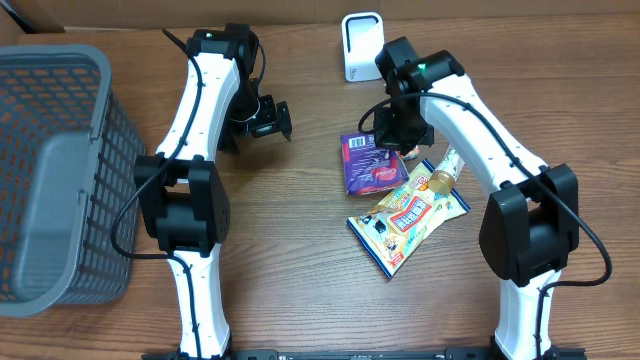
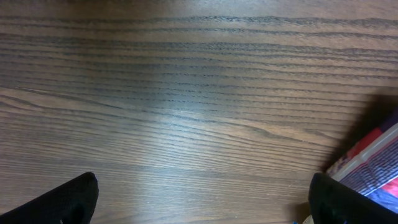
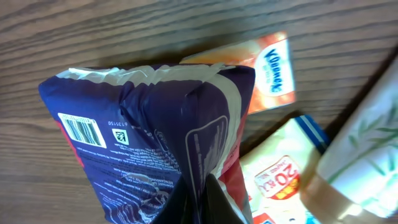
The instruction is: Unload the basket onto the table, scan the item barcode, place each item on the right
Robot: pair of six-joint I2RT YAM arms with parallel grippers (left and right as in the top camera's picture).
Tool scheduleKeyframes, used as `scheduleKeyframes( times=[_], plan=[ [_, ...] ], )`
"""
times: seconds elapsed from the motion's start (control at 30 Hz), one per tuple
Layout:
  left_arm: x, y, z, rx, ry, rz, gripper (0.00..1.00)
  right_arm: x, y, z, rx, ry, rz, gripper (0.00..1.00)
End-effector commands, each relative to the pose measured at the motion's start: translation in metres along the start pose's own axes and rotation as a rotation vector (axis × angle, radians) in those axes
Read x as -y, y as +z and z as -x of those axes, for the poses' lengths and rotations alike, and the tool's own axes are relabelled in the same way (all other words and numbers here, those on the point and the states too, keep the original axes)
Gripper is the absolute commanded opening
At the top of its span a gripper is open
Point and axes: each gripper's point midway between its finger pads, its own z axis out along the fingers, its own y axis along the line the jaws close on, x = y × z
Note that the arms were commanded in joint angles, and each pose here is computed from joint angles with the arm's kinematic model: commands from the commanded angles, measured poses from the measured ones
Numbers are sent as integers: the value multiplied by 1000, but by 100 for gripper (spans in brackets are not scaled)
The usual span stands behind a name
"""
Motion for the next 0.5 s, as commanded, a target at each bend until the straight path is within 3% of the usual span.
scheduleKeyframes(
  times=[0.0,0.37,0.47],
  plan=[
    [-1,-2,2,15,-8,10,100,4,-6,10,49,-20,-46,4],
    [-1,-2,2,16,-8,10,100,1,-15,16,70,-48,-38,4],
    [-1,-2,2,16,-8,10,100,13,-32,21,102,-65,-118,4]
  ],
)
